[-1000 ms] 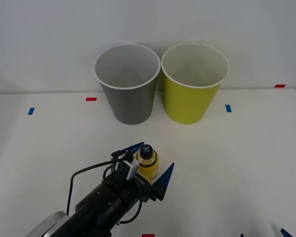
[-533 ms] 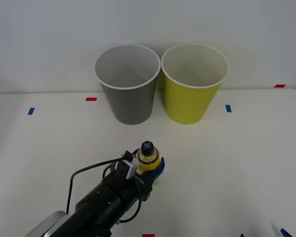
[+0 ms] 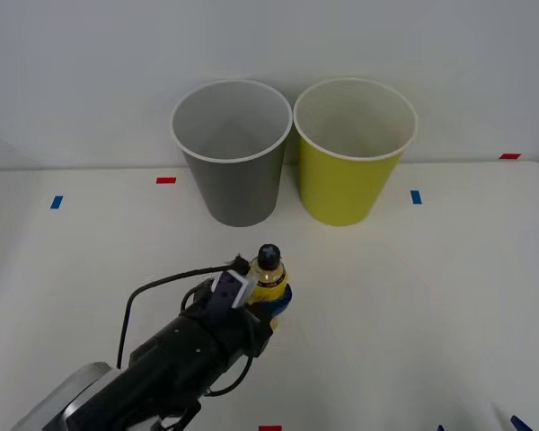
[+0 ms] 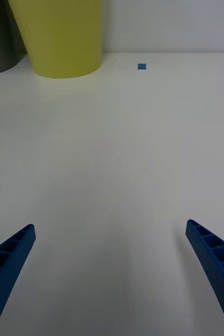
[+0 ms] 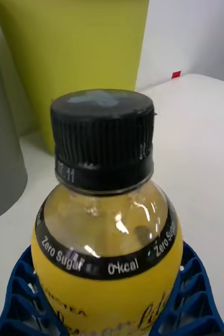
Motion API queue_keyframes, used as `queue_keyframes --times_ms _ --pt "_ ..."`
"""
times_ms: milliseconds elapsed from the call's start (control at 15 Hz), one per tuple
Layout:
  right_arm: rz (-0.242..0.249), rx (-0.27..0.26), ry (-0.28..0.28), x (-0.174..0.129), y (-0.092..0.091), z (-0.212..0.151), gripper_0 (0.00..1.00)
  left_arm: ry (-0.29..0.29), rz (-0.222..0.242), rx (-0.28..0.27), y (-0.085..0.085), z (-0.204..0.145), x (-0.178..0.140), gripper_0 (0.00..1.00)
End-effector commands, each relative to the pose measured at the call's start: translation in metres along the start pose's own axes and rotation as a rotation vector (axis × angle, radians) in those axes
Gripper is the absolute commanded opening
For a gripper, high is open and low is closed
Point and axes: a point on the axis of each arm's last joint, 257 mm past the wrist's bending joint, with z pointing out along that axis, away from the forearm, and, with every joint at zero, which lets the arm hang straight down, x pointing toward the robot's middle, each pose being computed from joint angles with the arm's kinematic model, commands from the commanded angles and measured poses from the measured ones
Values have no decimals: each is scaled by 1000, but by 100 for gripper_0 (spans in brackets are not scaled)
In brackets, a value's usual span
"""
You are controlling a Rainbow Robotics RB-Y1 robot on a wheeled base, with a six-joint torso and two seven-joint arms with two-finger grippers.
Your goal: Put cans in the gray bin and PET bottles in the light green bin.
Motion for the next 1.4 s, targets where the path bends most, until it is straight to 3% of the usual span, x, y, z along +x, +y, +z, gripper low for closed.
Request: queue_keyframes --times_ms 67,200,400,533,733,867,1267,1400 --pt "0 0 0 0 0 0 100 112 18 -23 4 -32 -45 7" --pt "0 0 0 0 0 0 100 147 7 -41 4 -48 -65 7" --pt "0 0 0 0 0 0 100 134 -23 -56 7 -51 -86 6" --pt "0 0 0 0 0 0 100 92 -46 -86 21 -48 -105 6" --pt "0 0 0 0 0 0 100 27 -41 -150 54 -48 -140 6" --pt "0 0 0 0 0 0 100 -24 -32 -175 67 -48 -163 6" --pt "0 0 0 0 0 0 100 -155 -23 -191 69 -24 -232 4" --pt "0 0 0 0 0 0 100 -191 -23 -174 64 -14 -255 4"
